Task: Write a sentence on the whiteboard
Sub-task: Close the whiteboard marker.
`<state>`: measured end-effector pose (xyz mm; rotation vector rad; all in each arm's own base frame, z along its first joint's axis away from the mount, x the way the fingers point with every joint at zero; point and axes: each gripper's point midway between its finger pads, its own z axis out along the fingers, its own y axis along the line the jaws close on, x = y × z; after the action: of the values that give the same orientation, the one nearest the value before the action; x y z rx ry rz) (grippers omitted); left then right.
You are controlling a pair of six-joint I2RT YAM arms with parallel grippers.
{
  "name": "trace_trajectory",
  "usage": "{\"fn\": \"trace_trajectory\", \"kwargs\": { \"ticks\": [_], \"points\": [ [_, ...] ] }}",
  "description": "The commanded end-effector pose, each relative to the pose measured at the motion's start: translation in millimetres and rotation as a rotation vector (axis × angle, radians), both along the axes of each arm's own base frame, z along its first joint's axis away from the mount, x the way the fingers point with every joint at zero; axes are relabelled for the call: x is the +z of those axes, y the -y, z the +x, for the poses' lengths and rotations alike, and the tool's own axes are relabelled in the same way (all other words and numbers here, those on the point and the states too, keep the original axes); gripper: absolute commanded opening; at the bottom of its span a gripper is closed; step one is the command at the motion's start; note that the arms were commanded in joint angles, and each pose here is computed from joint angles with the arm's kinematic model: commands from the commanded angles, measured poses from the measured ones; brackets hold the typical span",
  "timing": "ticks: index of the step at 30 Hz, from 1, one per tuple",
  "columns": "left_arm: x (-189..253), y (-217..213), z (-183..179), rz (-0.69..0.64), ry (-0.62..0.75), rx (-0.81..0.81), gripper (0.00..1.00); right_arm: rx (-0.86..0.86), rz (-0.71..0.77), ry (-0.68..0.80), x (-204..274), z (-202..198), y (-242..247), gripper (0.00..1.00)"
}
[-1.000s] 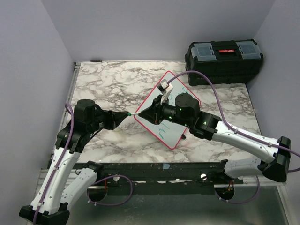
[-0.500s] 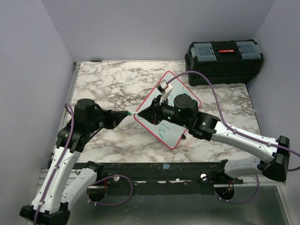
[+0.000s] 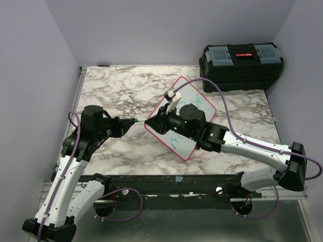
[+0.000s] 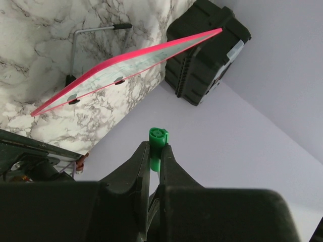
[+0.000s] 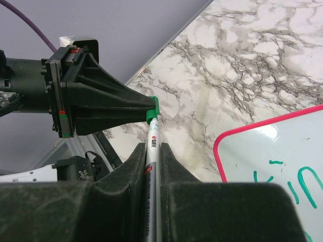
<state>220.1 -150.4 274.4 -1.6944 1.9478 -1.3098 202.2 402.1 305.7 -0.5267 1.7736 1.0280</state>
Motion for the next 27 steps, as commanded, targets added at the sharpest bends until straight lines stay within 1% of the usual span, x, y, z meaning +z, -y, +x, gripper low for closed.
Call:
{"fn": "trace_trajectory", "kwargs": {
  "ticks": [1, 11, 16, 20, 27],
  "points": [
    [18.1, 11.3, -6.0, -0.081, -0.001, -0.035, 0.00, 0.026, -0.003, -0.002, -6.3, -7.2, -16.4, 0.01],
    [26.2, 10.0, 3.8, -0.100, -0.017, 0.007, 0.00, 0.030, -0.016, -0.006, -13.1, -11.3, -19.9, 0.01],
    [16.8, 8.1, 10.6, -0.090, -0.052, 0.021, 0.00, 0.060, -0.025, -0.007, -16.9, -16.2, -23.9, 0.01],
    [17.8, 11.5, 13.3, -0.105, -0.038, -0.003, 0.00, 0.065, -0.043, -0.013, -24.0, -16.8, -26.1, 0.01],
    [23.8, 16.0, 8.9, -0.134, -0.007, -0.037, 0.00, 0.016, -0.040, 0.009, -25.6, -5.7, -28.3, 0.01]
  ]
}}
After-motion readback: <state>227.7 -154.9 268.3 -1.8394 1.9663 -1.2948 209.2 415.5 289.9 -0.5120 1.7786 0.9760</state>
